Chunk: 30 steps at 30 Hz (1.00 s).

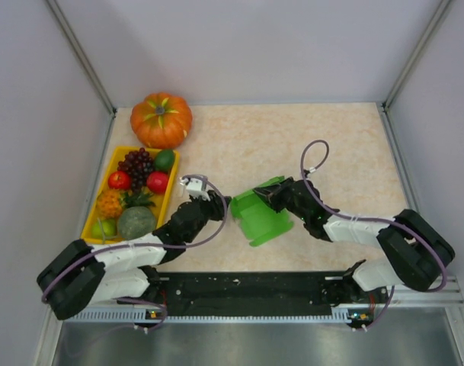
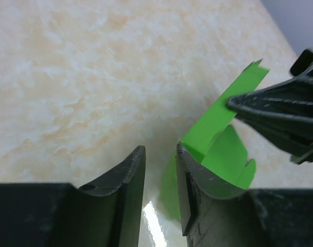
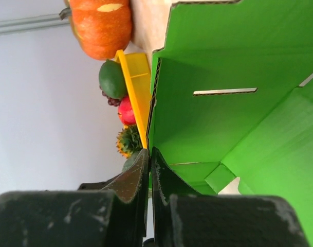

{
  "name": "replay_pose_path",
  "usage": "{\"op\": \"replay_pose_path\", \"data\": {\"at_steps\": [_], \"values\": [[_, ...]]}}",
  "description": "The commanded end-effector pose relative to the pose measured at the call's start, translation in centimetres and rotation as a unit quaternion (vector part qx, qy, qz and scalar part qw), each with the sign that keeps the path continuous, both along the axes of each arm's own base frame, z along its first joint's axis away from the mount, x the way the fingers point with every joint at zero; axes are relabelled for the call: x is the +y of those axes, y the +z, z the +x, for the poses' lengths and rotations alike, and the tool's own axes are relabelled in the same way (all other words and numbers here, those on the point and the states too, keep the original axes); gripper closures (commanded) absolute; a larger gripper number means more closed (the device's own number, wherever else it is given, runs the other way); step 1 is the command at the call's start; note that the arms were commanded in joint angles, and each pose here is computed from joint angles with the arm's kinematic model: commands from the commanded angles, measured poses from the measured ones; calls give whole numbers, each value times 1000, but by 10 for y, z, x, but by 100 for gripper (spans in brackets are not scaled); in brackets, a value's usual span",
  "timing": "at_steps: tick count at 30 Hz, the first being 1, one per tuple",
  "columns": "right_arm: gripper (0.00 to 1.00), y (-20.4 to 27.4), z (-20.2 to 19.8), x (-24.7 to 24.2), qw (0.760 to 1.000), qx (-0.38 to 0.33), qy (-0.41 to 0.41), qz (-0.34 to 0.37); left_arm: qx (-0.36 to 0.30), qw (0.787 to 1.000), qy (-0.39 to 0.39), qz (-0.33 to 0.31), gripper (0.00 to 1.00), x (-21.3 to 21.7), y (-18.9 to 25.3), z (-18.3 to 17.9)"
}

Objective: Fold the paper box

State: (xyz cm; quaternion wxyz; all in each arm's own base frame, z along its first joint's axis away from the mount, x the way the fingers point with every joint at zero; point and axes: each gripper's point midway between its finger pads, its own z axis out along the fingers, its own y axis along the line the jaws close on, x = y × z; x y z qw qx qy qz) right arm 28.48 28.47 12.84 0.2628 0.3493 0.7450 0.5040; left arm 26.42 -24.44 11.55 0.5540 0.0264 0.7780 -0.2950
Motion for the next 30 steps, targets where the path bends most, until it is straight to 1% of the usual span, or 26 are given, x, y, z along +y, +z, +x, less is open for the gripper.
{"op": "replay_pose_path", "data": {"at_steps": [1,2,4,6,7,8,12,13,14,15,16,17,18,20,23,27,30], "values": [[100,33,10,13,996,-80,24,43,-11,1000,-16,8,66,13,20,-7],[100,28,8,17,995,-77,43,50,-10,1000,-10,16,67,19,22,-7],[100,36,10,22,991,-98,56,69,4,999,10,37,68,33,11,-7],[100,31,10,26,990,-99,67,68,15,998,28,46,70,46,3,-2],[100,32,10,27,990,-105,71,68,30,997,35,56,69,51,-4,-1],[100,30,10,28,989,-107,75,64,42,996,49,59,69,60,-9,4],[100,29,9,27,989,-113,82,52,66,995,57,53,69,65,-17,13],[100,28,9,28,989,-112,82,50,63,996,43,54,71,61,-16,14],[100,27,9,28,989,-111,83,47,59,997,9,48,74,48,-16,14],[100,22,9,28,990,-105,83,45,52,996,-29,59,77,39,-17,10],[100,22,9,29,990,-105,84,47,52,995,-70,57,80,27,-16,4],[100,21,10,29,990,-104,82,48,53,993,-92,58,83,19,-19,0],[100,21,10,29,990,-103,82,49,40,992,-115,46,84,10,-14,-4],[100,18,11,29,990,-101,81,48,34,989,-134,43,85,5,-19,-13],[100,15,13,30,991,-94,80,47,25,988,-145,48,85,0,-19,-15],[100,8,12,32,992,-82,77,49,17,987,-152,40,83,-11,-9,-11],[100,6,13,33,993,-76,73,61,24,985,-167,42,82,-24,-10,-12]]}}
